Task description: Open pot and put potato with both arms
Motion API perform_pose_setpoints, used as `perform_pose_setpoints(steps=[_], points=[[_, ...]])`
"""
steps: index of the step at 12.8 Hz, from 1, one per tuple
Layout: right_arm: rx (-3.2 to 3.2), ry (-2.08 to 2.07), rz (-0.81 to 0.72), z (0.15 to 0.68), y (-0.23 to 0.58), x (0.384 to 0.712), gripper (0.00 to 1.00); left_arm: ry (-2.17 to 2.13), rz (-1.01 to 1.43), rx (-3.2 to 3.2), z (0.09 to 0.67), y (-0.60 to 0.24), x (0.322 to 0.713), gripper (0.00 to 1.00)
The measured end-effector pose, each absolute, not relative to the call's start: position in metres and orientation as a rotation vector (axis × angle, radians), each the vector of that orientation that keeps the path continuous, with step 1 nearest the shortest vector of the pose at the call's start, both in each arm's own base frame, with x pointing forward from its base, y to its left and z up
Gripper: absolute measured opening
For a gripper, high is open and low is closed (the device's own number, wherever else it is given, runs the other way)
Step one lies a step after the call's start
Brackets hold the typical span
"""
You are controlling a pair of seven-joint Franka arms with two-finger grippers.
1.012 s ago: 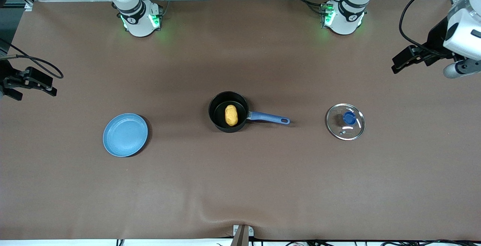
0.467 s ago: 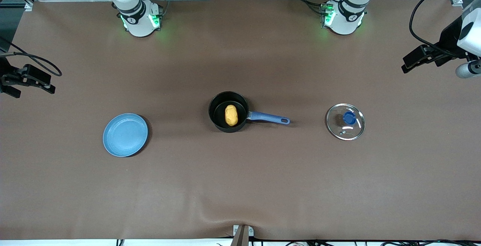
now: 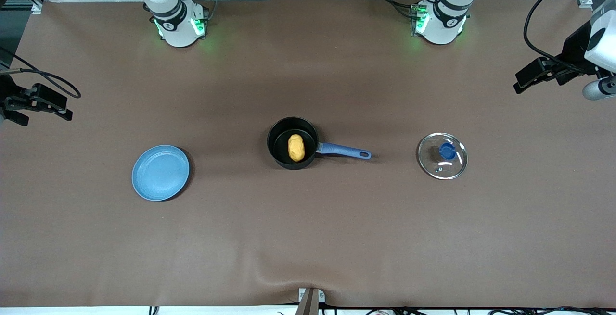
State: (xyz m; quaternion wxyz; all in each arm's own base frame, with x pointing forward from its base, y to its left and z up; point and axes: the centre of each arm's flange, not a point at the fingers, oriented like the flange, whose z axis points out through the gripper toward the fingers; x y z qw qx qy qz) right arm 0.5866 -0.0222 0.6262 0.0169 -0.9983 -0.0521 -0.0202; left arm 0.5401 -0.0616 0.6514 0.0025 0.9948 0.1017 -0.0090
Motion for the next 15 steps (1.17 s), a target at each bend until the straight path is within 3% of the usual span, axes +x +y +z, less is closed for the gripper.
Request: perform_pose_setpoints(steps=[15], points=[[-3.103,-0.162,-0.053,0.6233,-0.0223,0.5864,1.00,0.129,-0.057,3.135,0.6476,-0.0636,0.5371,1.00]])
